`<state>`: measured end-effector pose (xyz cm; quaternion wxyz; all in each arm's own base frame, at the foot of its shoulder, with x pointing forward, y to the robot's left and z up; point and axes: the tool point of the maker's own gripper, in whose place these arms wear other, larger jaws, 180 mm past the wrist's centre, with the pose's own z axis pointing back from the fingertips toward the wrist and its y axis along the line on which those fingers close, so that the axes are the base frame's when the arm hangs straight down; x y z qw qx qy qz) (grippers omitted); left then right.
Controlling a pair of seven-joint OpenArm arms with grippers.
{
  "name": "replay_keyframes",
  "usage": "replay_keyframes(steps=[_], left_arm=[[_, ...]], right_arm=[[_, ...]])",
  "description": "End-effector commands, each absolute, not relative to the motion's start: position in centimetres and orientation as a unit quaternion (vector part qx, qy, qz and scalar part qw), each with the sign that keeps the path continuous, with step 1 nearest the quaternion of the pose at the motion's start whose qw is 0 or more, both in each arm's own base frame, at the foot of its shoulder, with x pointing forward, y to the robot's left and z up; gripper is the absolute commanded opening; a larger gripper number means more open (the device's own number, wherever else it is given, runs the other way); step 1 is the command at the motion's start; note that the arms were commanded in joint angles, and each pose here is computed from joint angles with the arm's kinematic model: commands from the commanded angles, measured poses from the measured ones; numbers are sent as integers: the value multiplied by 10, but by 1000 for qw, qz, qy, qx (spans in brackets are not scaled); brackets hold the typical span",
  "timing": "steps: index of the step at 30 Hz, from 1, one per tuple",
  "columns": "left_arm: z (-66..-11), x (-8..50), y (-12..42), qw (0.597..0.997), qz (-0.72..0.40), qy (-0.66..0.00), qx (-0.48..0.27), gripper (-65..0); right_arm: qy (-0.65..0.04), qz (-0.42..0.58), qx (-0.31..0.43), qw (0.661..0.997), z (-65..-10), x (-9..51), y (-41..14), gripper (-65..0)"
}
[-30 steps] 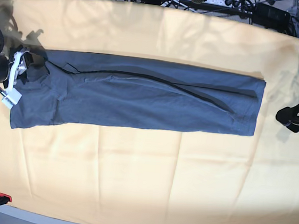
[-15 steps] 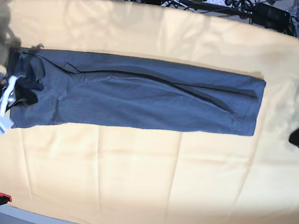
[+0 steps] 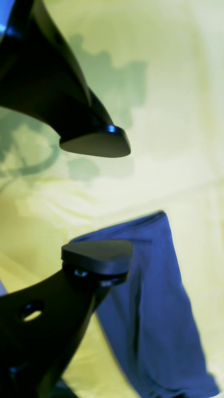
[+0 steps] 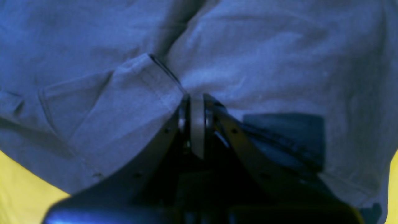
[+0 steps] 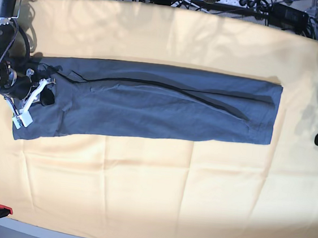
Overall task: Fold the T-shirt properly
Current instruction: 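Release the strip ends and move both grippers back to the strip ends, then pinch both ends of the grey strip with both grippers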
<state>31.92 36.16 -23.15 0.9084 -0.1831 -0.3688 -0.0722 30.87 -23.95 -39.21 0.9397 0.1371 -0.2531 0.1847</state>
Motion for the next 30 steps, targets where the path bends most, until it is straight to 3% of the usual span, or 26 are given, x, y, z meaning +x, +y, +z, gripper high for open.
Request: replay_keyframes(steps=[1, 5, 13, 22, 30], left_arm=[[-223, 323, 369, 907, -68, -382, -167, -226], [-260, 317, 374, 923, -20, -357, -142, -226], [-306, 315, 342, 925, 5, -339, -171, -226], [-340, 313, 284, 909, 26, -330, -252, -226], [-368, 289, 224, 905, -21, -278, -322, -226]], right_arm=[[-241, 189, 123, 944, -394, 306, -246, -650], [-235, 190, 122, 945, -395, 304, -247, -650], [-235, 190, 122, 945, -395, 304, -247, -650], [-235, 193, 122, 945, -395, 304, -246, -650], [-236, 194, 122, 944, -395, 304, -246, -650]])
